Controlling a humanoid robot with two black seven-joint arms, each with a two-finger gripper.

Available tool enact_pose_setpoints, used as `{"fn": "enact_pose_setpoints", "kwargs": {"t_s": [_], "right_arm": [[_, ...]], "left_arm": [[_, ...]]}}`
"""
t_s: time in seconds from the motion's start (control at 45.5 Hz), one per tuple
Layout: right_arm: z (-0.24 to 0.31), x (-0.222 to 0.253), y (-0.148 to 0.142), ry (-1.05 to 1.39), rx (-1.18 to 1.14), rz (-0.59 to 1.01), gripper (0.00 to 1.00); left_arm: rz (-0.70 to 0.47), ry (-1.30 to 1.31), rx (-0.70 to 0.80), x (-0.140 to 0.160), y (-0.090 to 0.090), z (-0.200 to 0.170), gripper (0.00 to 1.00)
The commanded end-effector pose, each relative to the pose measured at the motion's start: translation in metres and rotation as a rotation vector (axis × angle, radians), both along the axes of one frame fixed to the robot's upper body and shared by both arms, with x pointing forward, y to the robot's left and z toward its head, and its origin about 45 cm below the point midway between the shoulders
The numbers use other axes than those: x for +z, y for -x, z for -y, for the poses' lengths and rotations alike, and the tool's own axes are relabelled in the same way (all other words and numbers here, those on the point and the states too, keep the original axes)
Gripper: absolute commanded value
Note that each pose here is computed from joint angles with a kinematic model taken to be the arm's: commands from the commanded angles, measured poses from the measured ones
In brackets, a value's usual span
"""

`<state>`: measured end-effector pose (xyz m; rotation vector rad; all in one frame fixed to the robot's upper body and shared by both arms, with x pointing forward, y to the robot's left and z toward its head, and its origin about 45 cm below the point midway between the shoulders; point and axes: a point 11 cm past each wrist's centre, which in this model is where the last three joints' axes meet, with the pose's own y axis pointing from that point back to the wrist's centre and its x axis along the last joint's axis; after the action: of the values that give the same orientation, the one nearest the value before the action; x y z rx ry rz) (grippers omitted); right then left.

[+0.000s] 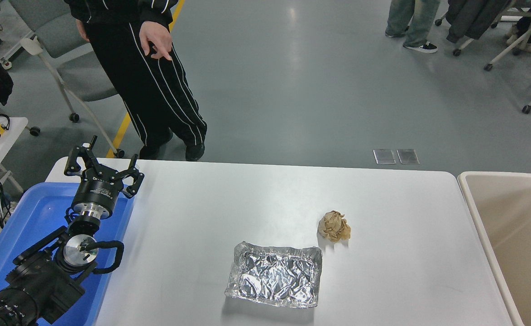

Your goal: Dispose of the paper cup in the dustbin

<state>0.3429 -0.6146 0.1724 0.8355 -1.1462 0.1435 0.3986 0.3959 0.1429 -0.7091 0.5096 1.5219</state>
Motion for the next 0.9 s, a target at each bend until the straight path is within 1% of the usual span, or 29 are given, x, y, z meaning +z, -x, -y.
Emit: {"fn": "enact_pose_setpoints", "kwargs": {"t_s": [0.0,0.264,0.484,0.681,0.703,0.725,0.769,0.813,0.879], "right_arm": [[0.005,-0.024,0.026,-0.013,-0.079,-0.033,0.0],[-0.02,-0.068,0.042,-0.056,-0.056,-0.098,0.0],[-0.033,-0.085,0.045,-0.079,-0.04,-0.12,0.0],[-0.037,-0.088,0.044,-0.101,-0.051,-0.101,0.0],[-0.037,-0.087,0.043,-0.099,-0.051,-0.095,0.03],[-0.037,-0.086,0.042,-0.095,-0.05,-0.089,0.09],[-0.036,-0.084,0.04,-0.084,-0.048,-0.073,0.25],[-0.036,-0.082,0.039,-0.075,-0.046,-0.06,0.39],[-0.035,-0.079,0.037,-0.06,-0.043,-0.041,0.55]], "left_arm": [[0.0,-0.001,0.0,0.0,0.0,0.0,1.0],[0.0,0.0,0.0,0.0,0.0,0.0,1.0],[0.0,0.0,0.0,0.0,0.0,0.0,1.0],[-0.001,0.0,0.001,0.0,0.0,0.0,1.0],[0.0,0.0,0.0,0.0,0.0,0.0,1.0],[0.0,0.0,0.0,0.0,0.0,0.0,1.0],[0.0,0.0,0.0,0.0,0.0,0.0,1.0],[0.0,-0.001,0.0,0.0,0.0,0.0,1.0],[0.0,0.0,0.0,0.0,0.0,0.0,1.0]]}}
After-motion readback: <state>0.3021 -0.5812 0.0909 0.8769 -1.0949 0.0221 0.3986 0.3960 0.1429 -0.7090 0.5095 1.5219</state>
